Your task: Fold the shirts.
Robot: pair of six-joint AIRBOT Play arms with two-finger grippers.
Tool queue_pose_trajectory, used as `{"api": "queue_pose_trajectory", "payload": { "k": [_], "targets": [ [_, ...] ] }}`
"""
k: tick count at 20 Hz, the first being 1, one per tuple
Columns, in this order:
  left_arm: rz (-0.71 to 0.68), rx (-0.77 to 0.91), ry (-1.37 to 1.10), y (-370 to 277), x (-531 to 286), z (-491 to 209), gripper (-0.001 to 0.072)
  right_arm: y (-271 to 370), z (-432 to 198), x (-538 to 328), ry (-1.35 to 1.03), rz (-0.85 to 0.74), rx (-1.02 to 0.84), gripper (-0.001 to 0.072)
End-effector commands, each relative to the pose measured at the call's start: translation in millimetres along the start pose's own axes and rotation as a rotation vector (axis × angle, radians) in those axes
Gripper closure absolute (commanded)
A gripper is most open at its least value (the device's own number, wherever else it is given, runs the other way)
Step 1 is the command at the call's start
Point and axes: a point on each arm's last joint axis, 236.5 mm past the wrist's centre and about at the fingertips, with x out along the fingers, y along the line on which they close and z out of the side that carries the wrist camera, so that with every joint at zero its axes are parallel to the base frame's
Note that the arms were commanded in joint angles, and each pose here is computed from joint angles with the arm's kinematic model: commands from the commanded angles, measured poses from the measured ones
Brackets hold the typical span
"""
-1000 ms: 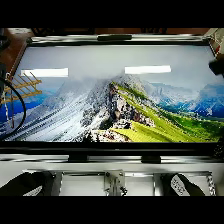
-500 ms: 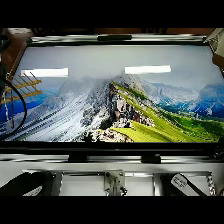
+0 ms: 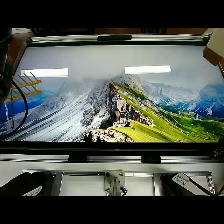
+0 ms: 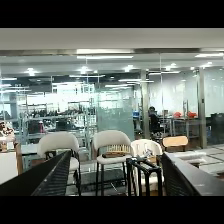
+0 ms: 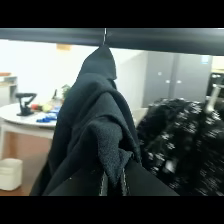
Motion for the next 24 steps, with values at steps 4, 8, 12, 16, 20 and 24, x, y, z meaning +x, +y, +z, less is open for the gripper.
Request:
{"api": "queue_pose_trajectory", "payload": {
  "k": [4, 8, 12, 16, 20, 24],
  "targets": [
    [-0.003, -0.009, 0.021, -3.6, 3.6, -11.5, 0.0047, -69.4, -34.6, -13.0, 0.177, -0.203, -0.035, 0.0644],
    [-0.003, -0.009, 0.021, -3.6, 3.6, -11.5, 0.0047, -91.2, -24.3, -39.5, 0.216, -0.271, -0.022, 0.0643],
    [-0.004, -0.008, 0.023, -3.9, 3.9, -12.4, 0.0047, -104.5, -31.4, -63.5, 0.299, -0.317, 0.028, 0.0624],
    [-0.007, -0.004, 0.038, -7.0, 7.0, -21.6, 0.0047, -74.7, -50.2, -75.6, 0.417, -0.189, 0.041, 0.0179],
    [-0.031, 0.000, 0.064, -15.8, 10.8, -35.9, 0.0047, -54.8, -34.5, -102.5, 0.435, -0.093, 0.009, 0.0181],
    [-0.116, 0.008, 0.128, -42.4, 16.1, -68.5, 0.0047, -48.2, -55.3, -150.2, 0.616, -0.063, 0.038, 0.0181]
  ]
}}
